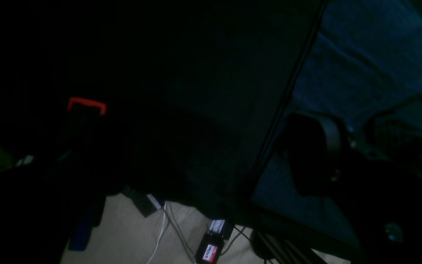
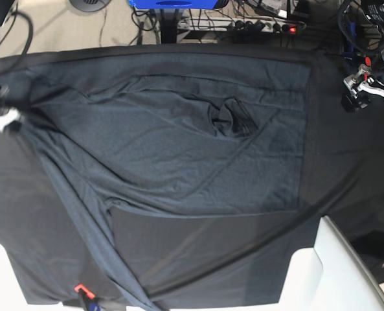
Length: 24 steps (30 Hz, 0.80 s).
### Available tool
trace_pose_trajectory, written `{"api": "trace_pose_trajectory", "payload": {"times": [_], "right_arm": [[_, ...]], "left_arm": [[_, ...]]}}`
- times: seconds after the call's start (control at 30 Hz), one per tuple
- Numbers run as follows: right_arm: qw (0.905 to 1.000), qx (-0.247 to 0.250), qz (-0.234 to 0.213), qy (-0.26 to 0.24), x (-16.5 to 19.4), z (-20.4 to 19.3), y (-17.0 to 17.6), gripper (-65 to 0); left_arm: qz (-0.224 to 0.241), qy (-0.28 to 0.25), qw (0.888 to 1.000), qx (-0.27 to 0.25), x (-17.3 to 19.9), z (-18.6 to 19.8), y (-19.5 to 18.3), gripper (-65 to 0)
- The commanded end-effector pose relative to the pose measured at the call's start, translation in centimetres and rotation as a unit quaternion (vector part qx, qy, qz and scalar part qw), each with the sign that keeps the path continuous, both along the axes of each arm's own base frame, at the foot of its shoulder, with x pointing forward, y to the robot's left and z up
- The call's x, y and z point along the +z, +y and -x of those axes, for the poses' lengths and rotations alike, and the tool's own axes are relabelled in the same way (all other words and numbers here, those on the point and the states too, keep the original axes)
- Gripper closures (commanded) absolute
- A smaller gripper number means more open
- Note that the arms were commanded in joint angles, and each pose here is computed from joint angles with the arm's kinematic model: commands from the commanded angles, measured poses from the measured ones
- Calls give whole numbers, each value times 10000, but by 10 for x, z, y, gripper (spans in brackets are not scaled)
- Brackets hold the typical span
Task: Fold the T-shirt properly
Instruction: 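Release the shirt and move the right gripper to the sleeve side, then grasp the shirt's side edges with both grippers near the middle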
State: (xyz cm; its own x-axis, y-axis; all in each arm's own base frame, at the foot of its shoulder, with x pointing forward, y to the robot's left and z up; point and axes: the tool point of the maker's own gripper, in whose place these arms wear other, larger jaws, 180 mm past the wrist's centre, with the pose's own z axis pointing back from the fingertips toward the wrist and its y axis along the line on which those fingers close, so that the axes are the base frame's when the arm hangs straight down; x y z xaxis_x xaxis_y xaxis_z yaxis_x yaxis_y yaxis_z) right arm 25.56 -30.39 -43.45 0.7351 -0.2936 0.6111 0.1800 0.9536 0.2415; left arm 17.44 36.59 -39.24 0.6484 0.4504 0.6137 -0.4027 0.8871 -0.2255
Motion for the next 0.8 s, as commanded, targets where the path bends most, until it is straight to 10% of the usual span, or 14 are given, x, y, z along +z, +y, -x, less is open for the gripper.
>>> {"api": "trace_pose_trajectory", "payload": {"times": [0.0, 0.2, 0.43, 0.77], "right_arm": [[9993, 68, 127, -355, 23, -20, -6, -162], [9989, 88, -85, -449, 38, -64, -2, -471], [9969, 90, -783, -17, 2, -102, 20, -474], [9974, 120, -620, 345, -43, -116, 31, -474]], "left_arm": [[-130, -142, 9998, -40, 11, -6, 6, -624], [-133, -149, 9998, -38, 11, -6, 6, -624], [-139, -133, 9998, -36, 10, -5, 6, -624], [-165, -104, 9998, -10, 10, -2, 9, -624]]}}
